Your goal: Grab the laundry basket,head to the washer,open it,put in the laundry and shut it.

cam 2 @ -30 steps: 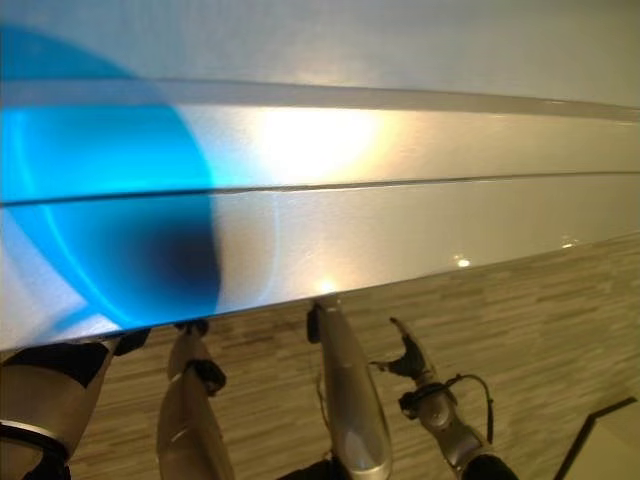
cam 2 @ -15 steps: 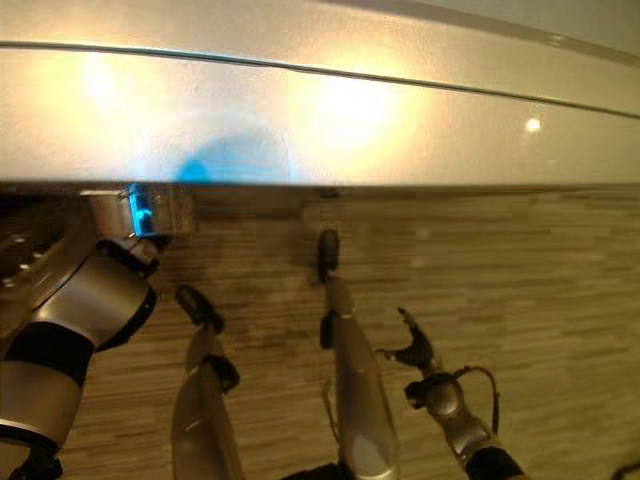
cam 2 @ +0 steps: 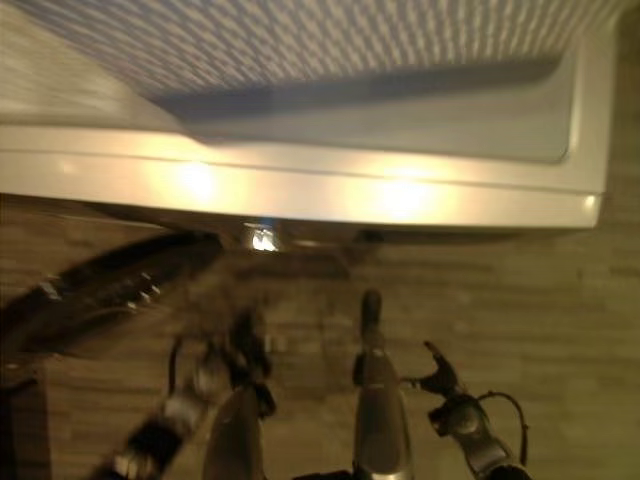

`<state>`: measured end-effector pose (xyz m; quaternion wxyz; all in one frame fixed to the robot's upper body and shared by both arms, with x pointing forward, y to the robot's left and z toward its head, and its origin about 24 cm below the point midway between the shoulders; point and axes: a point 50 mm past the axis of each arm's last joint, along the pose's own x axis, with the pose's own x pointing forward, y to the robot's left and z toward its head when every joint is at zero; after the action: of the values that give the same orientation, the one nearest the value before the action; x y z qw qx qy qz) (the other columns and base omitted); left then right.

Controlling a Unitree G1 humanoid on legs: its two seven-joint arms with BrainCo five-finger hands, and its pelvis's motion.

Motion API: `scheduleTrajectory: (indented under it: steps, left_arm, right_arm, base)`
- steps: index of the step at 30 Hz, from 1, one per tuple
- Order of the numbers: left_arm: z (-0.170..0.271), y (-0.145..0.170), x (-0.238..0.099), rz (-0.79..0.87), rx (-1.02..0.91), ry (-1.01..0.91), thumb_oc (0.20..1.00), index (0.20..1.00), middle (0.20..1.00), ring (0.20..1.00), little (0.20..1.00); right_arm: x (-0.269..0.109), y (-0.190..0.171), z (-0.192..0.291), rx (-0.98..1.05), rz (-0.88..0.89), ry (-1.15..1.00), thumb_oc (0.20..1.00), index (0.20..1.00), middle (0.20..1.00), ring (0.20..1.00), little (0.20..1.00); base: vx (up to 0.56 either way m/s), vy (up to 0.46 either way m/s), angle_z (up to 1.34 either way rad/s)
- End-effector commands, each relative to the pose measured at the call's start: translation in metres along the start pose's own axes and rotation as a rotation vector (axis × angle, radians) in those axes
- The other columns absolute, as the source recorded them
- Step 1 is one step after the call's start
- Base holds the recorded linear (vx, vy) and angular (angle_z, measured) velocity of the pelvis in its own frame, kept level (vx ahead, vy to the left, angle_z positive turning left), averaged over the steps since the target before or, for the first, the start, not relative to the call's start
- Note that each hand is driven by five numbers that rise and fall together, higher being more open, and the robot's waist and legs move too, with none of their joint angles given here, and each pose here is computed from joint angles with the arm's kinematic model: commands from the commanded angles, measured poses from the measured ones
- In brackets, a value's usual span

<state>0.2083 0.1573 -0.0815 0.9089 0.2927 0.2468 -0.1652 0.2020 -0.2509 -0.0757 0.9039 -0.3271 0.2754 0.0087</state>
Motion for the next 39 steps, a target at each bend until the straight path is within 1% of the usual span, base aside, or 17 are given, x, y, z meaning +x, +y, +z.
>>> scheduleTrajectory:
  steps: [1, 5, 10, 11, 13, 15, 17, 20, 22, 23, 25, 26, 27, 30, 35, 36, 39]
  left_arm:
    - [0.021, 0.015, 0.012, 0.005, -0.058, -0.101, 1.000, 1.000, 1.000, 1.000, 1.000]
    - [0.009, 0.015, 0.005, 0.010, -0.072, -0.075, 1.000, 1.000, 1.000, 1.000, 1.000]
    - [-0.016, 0.023, -0.014, 0.068, -0.101, -0.022, 1.000, 1.000, 1.000, 1.000, 1.000]
    - [-0.016, 0.023, -0.014, 0.068, -0.100, -0.021, 1.000, 1.000, 1.000, 1.000, 1.000]
    - [-0.021, 0.033, -0.019, 0.114, -0.105, -0.010, 1.000, 1.000, 1.000, 1.000, 1.000]
    - [-0.024, 0.034, -0.021, 0.128, -0.121, 0.001, 1.000, 1.000, 1.000, 1.000, 1.000]
    - [-0.027, 0.045, -0.026, 0.185, -0.159, 0.003, 1.000, 1.000, 1.000, 1.000, 1.000]
    - [-0.027, 0.052, -0.029, 0.218, -0.175, 0.002, 1.000, 1.000, 1.000, 1.000, 1.000]
    - [-0.033, 0.071, -0.041, 0.319, -0.245, -0.005, 1.000, 1.000, 1.000, 1.000, 1.000]
    - [-0.033, 0.075, -0.046, 0.342, -0.269, -0.020, 1.000, 1.000, 1.000, 1.000, 1.000]
    - [-0.034, 0.076, -0.047, 0.342, -0.269, -0.018, 1.000, 1.000, 1.000, 1.000, 1.000]
    - [-0.030, 0.090, -0.055, 0.404, -0.306, -0.067, 1.000, 1.000, 1.000, 1.000, 1.000]
    - [-0.026, 0.098, -0.058, 0.433, -0.313, -0.099, 1.000, 1.000, 1.000, 1.000, 1.000]
    - [-0.020, 0.125, -0.061, 0.536, -0.291, -0.141, 1.000, 1.000, 1.000, 1.000, 1.000]
    - [-0.004, 0.179, -0.060, 0.688, -0.182, -0.163, 1.000, 1.000, 1.000, 1.000, 1.000]
    - [-0.001, 0.199, -0.061, 0.738, -0.138, -0.144, 1.000, 1.000, 1.000, 1.000, 1.000]
    - [0.000, 0.206, -0.059, 0.756, -0.134, -0.130, 1.000, 1.000, 1.000, 1.000, 1.000]
  right_arm:
    - [-0.011, 0.011, -0.028, -0.047, 0.063, 0.104, 1.000, 1.000, 1.000, 1.000, 1.000]
    - [-0.012, 0.015, -0.038, -0.040, 0.074, 0.157, 1.000, 1.000, 1.000, 1.000, 1.000]
    - [-0.029, 0.034, -0.070, -0.011, 0.122, 0.316, 1.000, 1.000, 1.000, 1.000, 1.000]
    - [-0.030, 0.034, -0.070, -0.011, 0.123, 0.316, 1.000, 1.000, 1.000, 1.000, 1.000]
    - [-0.040, 0.043, -0.086, 0.018, 0.140, 0.404, 1.000, 1.000, 1.000, 1.000, 1.000]
    - [-0.043, 0.045, -0.092, 0.024, 0.151, 0.434, 1.000, 1.000, 1.000, 1.000, 1.000]
    - [-0.047, 0.051, -0.097, 0.006, 0.184, 0.467, 1.000, 1.000, 1.000, 1.000, 1.000]
    - [-0.046, 0.053, -0.096, -0.002, 0.195, 0.464, 1.000, 1.000, 1.000, 1.000, 1.000]
    - [-0.052, 0.066, -0.100, -0.022, 0.256, 0.487, 1.000, 1.000, 1.000, 1.000, 1.000]
    - [-0.055, 0.071, -0.101, -0.029, 0.276, 0.495, 1.000, 1.000, 1.000, 1.000, 1.000]
    - [-0.055, 0.072, -0.101, -0.029, 0.278, 0.495, 1.000, 1.000, 1.000, 1.000, 1.000]
    - [-0.060, 0.079, -0.104, -0.065, 0.322, 0.503, 1.000, 1.000, 1.000, 1.000, 1.000]
    - [-0.063, 0.081, -0.106, -0.090, 0.343, 0.504, 1.000, 1.000, 1.000, 1.000, 1.000]
    - [-0.068, 0.091, -0.106, -0.158, 0.418, 0.483, 1.000, 1.000, 1.000, 1.000, 1.000]
    - [-0.067, 0.096, -0.100, -0.204, 0.474, 0.432, 1.000, 1.000, 1.000, 1.000, 1.000]
    - [-0.069, 0.097, -0.101, -0.213, 0.489, 0.428, 1.000, 1.000, 1.000, 1.000, 1.000]
    - [-0.070, 0.097, -0.101, -0.221, 0.497, 0.423, 1.000, 1.000, 1.000, 1.000, 1.000]
  base:
    - [-0.04, 0.160, 0.33]
    - [-0.04, 0.180, 0.24]
    - [-0.15, 0.371, 0.37]
    - [-0.11, 0.356, 0.27]
    - [-0.10, 0.307, 0.24]
    - [-0.05, 0.278, 0.19]
    - [-0.15, 0.345, -0.16]
    - [-0.10, 0.127, -0.40]
    - [-0.10, -0.014, -0.35]
    - [-0.06, -0.060, -0.50]
    - [-0.03, -0.049, -0.52]
    - [-0.07, -0.114, -0.40]
    - [-0.10, -0.163, -0.49]
    - [-0.03, -0.167, -0.45]
    - [0.01, -0.152, 0.03]
    - [0.02, -0.125, 0.09]
    - [0.00, -0.095, 0.09]
